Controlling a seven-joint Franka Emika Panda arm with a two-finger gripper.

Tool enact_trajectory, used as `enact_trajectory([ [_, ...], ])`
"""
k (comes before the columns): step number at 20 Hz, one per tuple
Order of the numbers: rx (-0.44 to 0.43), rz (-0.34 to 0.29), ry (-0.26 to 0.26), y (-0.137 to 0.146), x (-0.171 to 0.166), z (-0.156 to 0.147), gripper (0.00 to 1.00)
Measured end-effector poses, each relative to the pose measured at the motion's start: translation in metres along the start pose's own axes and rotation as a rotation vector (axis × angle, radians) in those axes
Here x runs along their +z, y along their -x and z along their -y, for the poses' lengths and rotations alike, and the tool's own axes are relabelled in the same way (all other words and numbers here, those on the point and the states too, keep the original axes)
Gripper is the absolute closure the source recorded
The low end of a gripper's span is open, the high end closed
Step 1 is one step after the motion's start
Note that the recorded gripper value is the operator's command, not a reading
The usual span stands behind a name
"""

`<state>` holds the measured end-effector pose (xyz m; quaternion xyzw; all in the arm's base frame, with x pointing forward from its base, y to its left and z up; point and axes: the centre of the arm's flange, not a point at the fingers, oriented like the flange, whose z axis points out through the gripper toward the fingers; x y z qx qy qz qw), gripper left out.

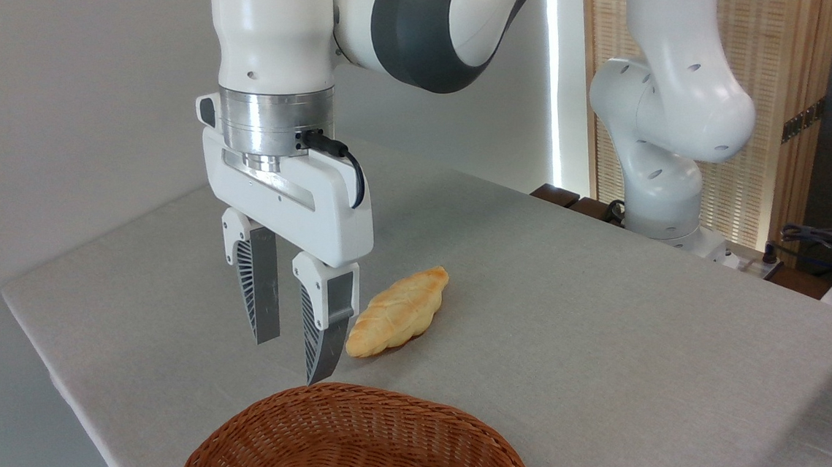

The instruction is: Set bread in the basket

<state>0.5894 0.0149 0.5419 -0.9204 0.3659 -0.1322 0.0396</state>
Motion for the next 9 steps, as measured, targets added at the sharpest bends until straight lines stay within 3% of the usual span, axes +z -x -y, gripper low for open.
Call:
enact_trajectory([
  [9, -0.063, 0.107, 0.125, 0.009, -0.018, -0.025, 0.00],
])
